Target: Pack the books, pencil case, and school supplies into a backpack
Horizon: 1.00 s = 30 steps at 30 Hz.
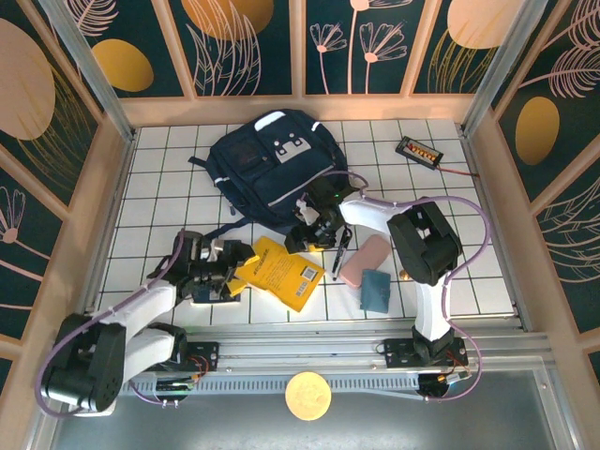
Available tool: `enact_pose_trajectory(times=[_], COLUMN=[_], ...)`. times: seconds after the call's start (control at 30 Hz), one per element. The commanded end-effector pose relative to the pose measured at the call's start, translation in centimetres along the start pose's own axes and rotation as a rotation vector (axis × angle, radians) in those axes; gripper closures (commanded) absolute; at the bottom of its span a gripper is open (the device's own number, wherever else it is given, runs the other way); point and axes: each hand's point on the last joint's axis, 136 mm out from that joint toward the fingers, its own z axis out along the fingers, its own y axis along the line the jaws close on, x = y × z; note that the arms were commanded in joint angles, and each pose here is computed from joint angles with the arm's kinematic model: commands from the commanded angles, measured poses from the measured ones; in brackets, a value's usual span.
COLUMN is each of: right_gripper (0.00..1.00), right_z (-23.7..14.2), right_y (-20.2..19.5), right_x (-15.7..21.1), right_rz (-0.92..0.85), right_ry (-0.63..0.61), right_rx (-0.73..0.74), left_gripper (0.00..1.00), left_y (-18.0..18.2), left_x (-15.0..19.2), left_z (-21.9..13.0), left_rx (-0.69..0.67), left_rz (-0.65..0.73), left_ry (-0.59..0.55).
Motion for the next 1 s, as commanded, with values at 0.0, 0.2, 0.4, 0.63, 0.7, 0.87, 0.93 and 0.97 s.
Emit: enact_pose_trajectory(times=[0.0, 0.2, 0.4, 0.63, 0.7, 0.87, 0.93, 0.97], right_gripper=[0.23, 0.24, 0.26, 0.30, 0.31, 0.33, 0.36, 0.38], right_z=[1.0, 1.3, 0.1, -2.0, -2.4, -3.6, -3.9, -4.0], right_y=[0.7, 2.6, 3.7, 5.6, 6.0, 6.6, 6.9, 7.0], right_x=[1.5, 2.2, 1.3, 1.0, 1.2, 1.6, 1.7, 1.7], right_rz=[-0.011, -0.008, 0.009, 0.002, 0.000, 0.010, 0.015, 0.014], right_ry=[0.053, 0.090, 0.051, 0.022, 0.017, -0.005, -0.013, -0.018], right_rx=[-0.090, -0.239, -0.342, -0.430, -0.444, -0.479, -0.490, -0.494], left_gripper=[0.01, 0.01, 0.01, 0.01, 0.01, 0.01, 0.01, 0.01], left_y=[1.0, -0.3, -0.3, -0.2, -0.2, 0.1, 0.3, 0.5], left_x=[-0.8, -2.3, -3.2, -3.4, -3.5, -3.4, -3.2, -3.2], left_z=[1.5, 3.5, 4.4, 4.6, 4.7, 4.7, 4.7, 4.7], left_rx=[-0.055, -0.041, -0.041, -0.041, -0.040, -0.045, -0.048, -0.050], left_rz=[-0.067, -0.050, -0.045, -0.040, -0.039, -0.038, -0.037, -0.039], left_ry=[-0.012, -0.008, -0.016, -0.017, -0.017, -0.012, -0.010, -0.011])
